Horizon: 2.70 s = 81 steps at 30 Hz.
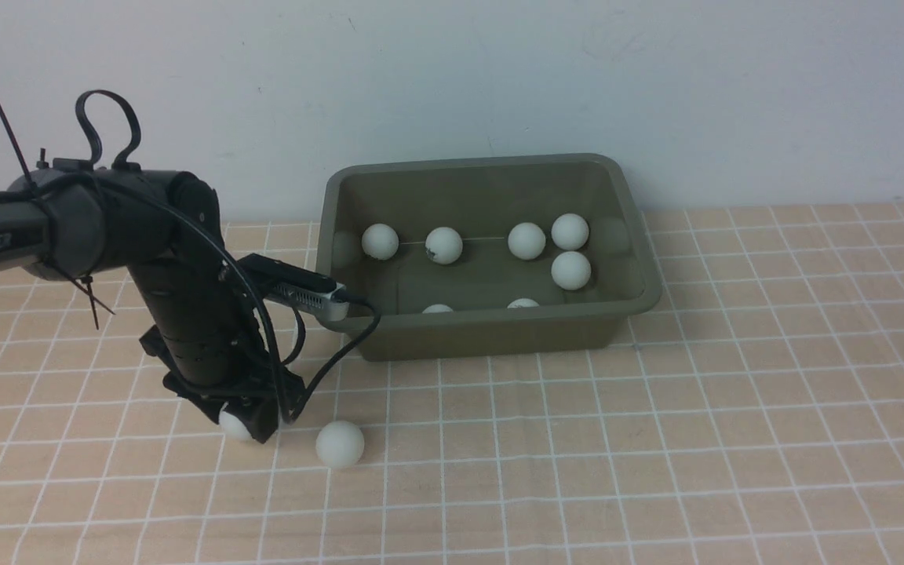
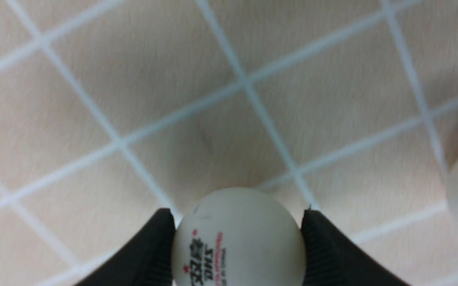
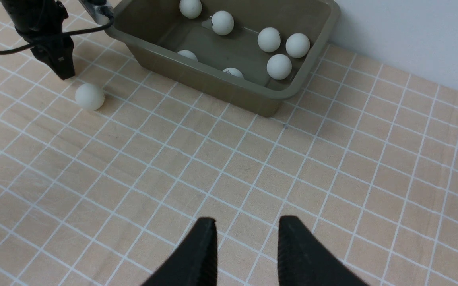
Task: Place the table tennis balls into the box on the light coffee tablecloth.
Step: 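Reach for and grasp a ping pong ball on the table beside the basket, then drop the ball into the bin, then reach for and grasp a ping pong ball on the table beside the basket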
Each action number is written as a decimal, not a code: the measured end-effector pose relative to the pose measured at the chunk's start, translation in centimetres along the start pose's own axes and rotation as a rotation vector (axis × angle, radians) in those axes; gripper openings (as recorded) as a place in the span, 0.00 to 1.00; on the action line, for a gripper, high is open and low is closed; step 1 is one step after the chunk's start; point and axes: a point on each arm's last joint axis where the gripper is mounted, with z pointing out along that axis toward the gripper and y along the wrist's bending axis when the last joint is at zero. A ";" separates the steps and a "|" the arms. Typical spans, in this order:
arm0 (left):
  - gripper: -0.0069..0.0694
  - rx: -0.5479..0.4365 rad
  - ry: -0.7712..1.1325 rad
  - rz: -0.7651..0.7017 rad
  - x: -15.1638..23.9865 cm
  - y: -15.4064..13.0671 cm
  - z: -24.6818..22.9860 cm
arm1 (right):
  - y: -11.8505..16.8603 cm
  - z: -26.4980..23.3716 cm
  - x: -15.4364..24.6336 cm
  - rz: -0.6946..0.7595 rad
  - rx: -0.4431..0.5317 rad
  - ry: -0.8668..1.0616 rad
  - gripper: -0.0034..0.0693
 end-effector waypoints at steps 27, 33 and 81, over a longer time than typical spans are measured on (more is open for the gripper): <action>0.51 0.066 -0.520 0.340 -11.3 -6.4 -10.0 | 0.0 0.0 -0.1 -0.002 0.005 -0.014 0.34; 0.62 0.064 -0.501 0.324 -12.2 -6.1 -7.5 | 0.0 0.0 -0.1 -0.002 0.004 -0.009 0.34; 0.69 0.066 -0.206 0.053 0.6 -6.7 -2.4 | 0.0 0.0 0.0 -0.011 0.001 0.001 0.34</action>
